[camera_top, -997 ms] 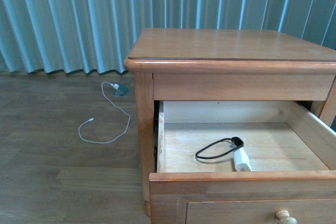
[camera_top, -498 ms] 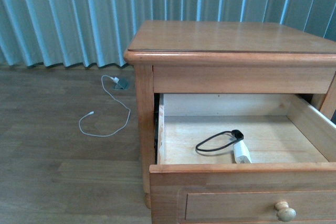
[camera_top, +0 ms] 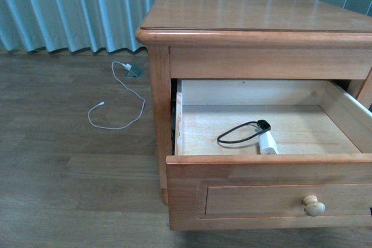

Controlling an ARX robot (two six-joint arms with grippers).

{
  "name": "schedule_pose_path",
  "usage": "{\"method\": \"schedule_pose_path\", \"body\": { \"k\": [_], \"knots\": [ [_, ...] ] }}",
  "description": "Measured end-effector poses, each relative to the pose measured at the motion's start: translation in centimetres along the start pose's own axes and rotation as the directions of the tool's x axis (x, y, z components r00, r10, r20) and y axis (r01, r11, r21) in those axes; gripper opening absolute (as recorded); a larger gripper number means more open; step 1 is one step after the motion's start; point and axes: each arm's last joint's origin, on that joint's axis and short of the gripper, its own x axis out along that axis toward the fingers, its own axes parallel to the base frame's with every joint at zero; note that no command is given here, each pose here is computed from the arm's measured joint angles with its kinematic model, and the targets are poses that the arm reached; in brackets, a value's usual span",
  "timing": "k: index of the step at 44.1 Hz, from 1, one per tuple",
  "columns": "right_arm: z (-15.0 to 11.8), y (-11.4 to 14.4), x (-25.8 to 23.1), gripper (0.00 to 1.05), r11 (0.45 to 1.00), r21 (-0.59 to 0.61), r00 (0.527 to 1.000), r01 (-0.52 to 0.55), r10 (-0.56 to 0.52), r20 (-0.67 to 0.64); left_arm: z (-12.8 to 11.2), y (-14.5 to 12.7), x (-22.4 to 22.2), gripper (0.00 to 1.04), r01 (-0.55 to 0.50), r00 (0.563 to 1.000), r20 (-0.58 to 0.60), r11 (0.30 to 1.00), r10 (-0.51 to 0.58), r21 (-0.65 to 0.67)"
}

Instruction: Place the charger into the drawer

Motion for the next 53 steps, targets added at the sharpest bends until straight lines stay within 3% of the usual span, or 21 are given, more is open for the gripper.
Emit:
{"method": "schedule_pose_path", "body": {
  "k": [17,35,53],
  "knots": [
    [2.5,1.1,6.2,0.96,1.000,-0.011,1.000,-0.008,0.008,-0.013,0.0,0.0,0.0,0.99,0.000,1.000,0.000,1.000,0.000,0.000],
    [5.9,1.1,12.9,0.96,0.998,-0.034,0.998,0.045,-0.043,0.055,0.0,0.0,0.0,0.99,0.000,1.000,0.000,1.000,0.000,0.000],
    [9.4,0.4,20.1,0.96,0.995,0.032,0.984,0.095,-0.099,0.146,0.0,0.0,0.0,0.99,0.000,1.000,0.000,1.000,0.000,0.000]
  ]
}}
